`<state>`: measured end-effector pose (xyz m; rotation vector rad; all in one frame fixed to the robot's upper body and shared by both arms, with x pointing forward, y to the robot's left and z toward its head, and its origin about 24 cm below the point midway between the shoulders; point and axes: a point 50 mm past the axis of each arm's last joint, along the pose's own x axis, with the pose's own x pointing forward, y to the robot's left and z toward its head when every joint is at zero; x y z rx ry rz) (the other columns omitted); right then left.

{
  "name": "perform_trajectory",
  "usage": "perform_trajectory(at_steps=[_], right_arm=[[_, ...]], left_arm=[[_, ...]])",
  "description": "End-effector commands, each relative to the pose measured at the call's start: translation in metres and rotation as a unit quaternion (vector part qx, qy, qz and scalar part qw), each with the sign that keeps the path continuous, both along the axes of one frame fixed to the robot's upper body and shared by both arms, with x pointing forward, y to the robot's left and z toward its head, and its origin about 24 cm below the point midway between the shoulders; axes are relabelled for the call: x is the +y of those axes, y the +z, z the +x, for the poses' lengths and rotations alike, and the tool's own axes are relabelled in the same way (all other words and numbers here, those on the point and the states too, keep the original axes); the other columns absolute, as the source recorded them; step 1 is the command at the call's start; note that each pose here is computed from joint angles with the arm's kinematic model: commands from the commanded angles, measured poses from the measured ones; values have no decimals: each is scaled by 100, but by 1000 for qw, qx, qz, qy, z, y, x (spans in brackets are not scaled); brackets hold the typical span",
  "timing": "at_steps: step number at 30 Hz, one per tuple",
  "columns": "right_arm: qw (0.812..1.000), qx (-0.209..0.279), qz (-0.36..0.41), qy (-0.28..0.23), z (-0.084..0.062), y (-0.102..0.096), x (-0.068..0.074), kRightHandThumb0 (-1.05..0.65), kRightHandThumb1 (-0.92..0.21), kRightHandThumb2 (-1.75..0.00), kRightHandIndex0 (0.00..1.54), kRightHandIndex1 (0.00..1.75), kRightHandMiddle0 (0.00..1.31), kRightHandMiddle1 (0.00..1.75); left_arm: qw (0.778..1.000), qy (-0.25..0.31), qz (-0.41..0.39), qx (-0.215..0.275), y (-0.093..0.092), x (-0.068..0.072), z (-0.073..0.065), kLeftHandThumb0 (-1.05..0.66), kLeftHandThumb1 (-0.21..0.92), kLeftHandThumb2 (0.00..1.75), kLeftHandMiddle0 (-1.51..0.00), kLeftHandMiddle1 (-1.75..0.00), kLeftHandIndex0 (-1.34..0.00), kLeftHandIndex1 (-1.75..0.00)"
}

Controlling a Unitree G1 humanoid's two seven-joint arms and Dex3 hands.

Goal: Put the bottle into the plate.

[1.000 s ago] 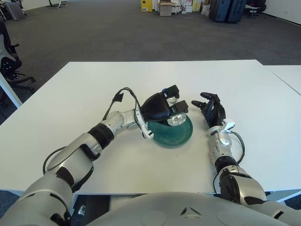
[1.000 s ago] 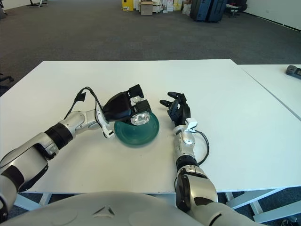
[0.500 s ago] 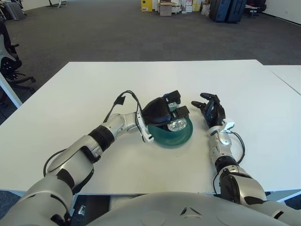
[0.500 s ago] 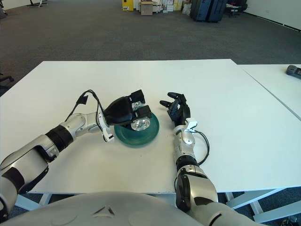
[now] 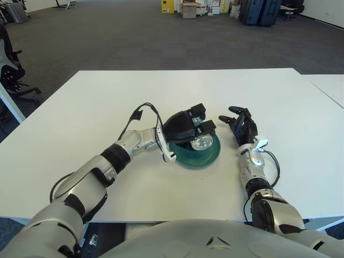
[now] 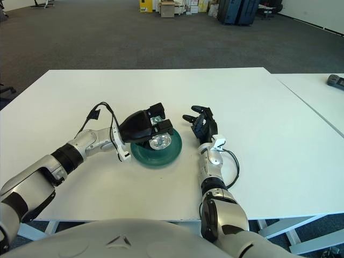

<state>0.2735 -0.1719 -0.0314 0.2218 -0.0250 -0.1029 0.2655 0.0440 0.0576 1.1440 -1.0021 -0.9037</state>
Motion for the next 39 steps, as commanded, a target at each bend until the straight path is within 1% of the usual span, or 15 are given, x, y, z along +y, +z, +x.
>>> perform_trajectory(at_steps=[1,2,4,7,9,12,15,19,24,33,38,39], right_arm=[[999,49,18,-10,-25,-25,3,-81,-92,-98,64,73,23,119],[999,50,20,-10,-26,-25,3,-81,-92,-97,59,71,21,119],[998,54,26,-12,-26,-27,3,-82,-92,-95,52,68,17,117],[997,60,32,-20,-27,-28,3,-84,-92,-93,47,66,12,115],[997,60,31,-23,-29,-29,4,-85,-92,-92,47,66,11,114],[998,47,29,-19,-27,-25,6,-86,-92,-92,49,67,13,111],[999,35,32,-13,-27,-23,6,-86,-92,-93,53,68,17,110],[999,23,34,-7,-27,-21,7,-85,-92,-92,57,67,23,109],[999,20,30,-4,-28,-21,6,-83,-92,-92,61,66,28,109],[999,22,27,2,-28,-22,5,-84,-92,-94,64,66,30,109],[999,16,35,7,-28,-21,5,-85,-92,-92,65,68,30,111],[999,18,36,8,-28,-21,5,-85,-92,-92,66,69,31,112]], left_arm=[[999,10,37,12,7,18,5,-73,83,66,-30,-62,-10,-88],[999,8,43,13,8,19,4,-81,86,65,-21,-42,-7,-68],[998,2,62,7,11,22,3,-90,90,67,-10,-19,-3,-40],[997,-4,70,-16,22,22,4,-99,91,75,-3,-6,-1,-18],[997,-5,67,-27,29,21,4,-102,92,78,-2,-3,0,-11],[998,-3,61,-30,29,22,3,-104,92,82,0,-1,0,-5],[998,-1,53,-28,29,23,3,-105,92,85,0,0,0,-3],[999,-1,43,-23,31,23,4,-105,92,87,0,0,0,-1],[999,-5,36,-17,33,23,4,-105,92,88,0,0,0,-1],[999,-2,28,-20,37,25,5,-105,92,91,0,0,-1,-2],[1000,7,-2,-31,39,25,6,-105,92,92,0,0,-1,-4],[1000,9,-14,-27,40,25,7,-105,92,92,0,0,-2,-4]])
